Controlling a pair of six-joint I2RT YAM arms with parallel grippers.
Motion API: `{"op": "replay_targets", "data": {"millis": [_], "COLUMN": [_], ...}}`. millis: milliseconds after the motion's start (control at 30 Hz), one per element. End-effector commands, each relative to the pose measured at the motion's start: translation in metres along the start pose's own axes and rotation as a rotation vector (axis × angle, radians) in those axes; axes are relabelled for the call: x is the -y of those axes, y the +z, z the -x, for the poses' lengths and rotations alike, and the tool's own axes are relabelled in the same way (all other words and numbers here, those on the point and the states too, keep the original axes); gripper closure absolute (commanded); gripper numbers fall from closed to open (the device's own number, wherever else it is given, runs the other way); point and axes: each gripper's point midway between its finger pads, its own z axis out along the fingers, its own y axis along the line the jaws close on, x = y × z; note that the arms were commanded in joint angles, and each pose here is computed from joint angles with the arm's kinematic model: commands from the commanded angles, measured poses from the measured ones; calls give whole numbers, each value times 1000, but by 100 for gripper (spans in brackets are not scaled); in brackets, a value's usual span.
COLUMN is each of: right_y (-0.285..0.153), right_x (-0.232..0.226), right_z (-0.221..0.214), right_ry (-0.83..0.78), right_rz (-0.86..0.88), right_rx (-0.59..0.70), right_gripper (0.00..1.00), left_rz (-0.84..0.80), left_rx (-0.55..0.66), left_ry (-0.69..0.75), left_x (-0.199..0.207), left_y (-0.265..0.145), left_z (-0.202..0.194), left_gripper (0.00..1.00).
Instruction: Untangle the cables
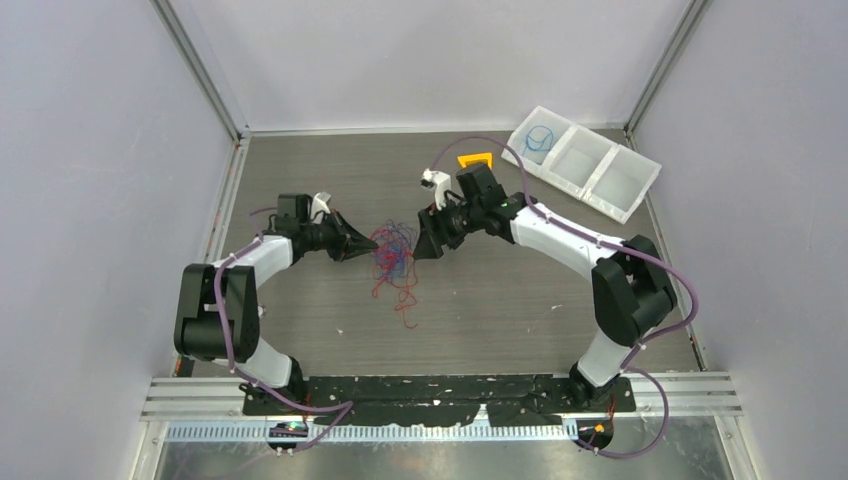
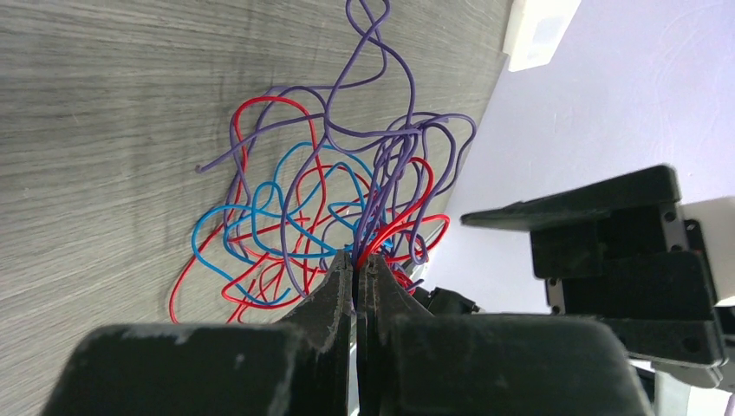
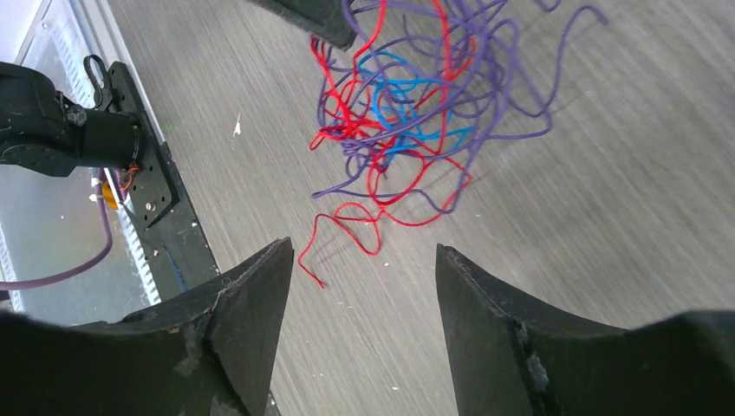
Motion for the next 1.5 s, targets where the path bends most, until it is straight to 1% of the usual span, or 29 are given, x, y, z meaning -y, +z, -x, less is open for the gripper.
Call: {"op": "replay_targets", "data": {"millis": [0, 100, 300, 533, 667, 733, 767, 800, 833, 867, 900, 933, 1000, 1067, 1167, 1200, 1300, 1467], "right_y": [10, 19, 55, 81, 90, 94, 95, 95, 92, 89, 81, 75, 52, 14, -31, -53, -101, -193], "right_x": [-22, -24, -35, -12, 2, 5, 5, 6, 6, 5, 1, 0, -5, -14, -14, -12, -7, 14], "right_z": [11, -9, -36, -51, -67, -76, -79, -81, -82, -82, -80, -78, -66, -41, -10, 5, 47, 110], "right_ry": [-5, 50, 16, -52, -69, -66, -66, -71, -74, -85, -93, -102, -107, -125, -177, -188, -232, -210], "right_rz": [3, -41, -131, -305, -399, -409, -410, -411, -412, -405, -396, -375, -336, -307, -309, -326, -385, -555], "right_rx": [66, 44, 11, -39, -111, -138, -146, -151, -158, -163, -165, -169, -148, -86, -4, 50, 175, 400], "right_gripper": [34, 35, 32, 30, 30, 36, 48, 56, 74, 84, 92, 93, 94, 95, 95, 94, 94, 95], "left_rz": [-24, -11, 3, -3, -5, -5, -1, 4, 13, 26, 39, 52, 89, 134, 229, 252, 312, 368], "left_rx": [33, 47, 48, 35, 32, 29, 29, 26, 23, 46, 55, 62, 74, 92, 101, 99, 103, 111], "left_ry": [-11, -34, -59, -67, -69, -65, -61, -57, -51, -59, -52, -41, -26, -8, 56, 68, 93, 149], "left_x": [4, -2, -11, -13, -12, -12, -13, -13, -15, -20, -22, -24, -31, -41, -56, -60, -70, -78], "left_y": [0, 0, 3, 3, 3, 3, 3, 3, 2, -4, -7, -10, -16, -23, -34, -37, -45, -52], "left_z": [12, 18, 24, 24, 25, 25, 25, 24, 23, 31, 33, 35, 38, 41, 43, 42, 40, 40], "left_gripper": [100, 100, 100, 100, 100, 100, 100, 100, 100, 100, 100, 100, 100, 100, 100, 100, 100, 99]}}
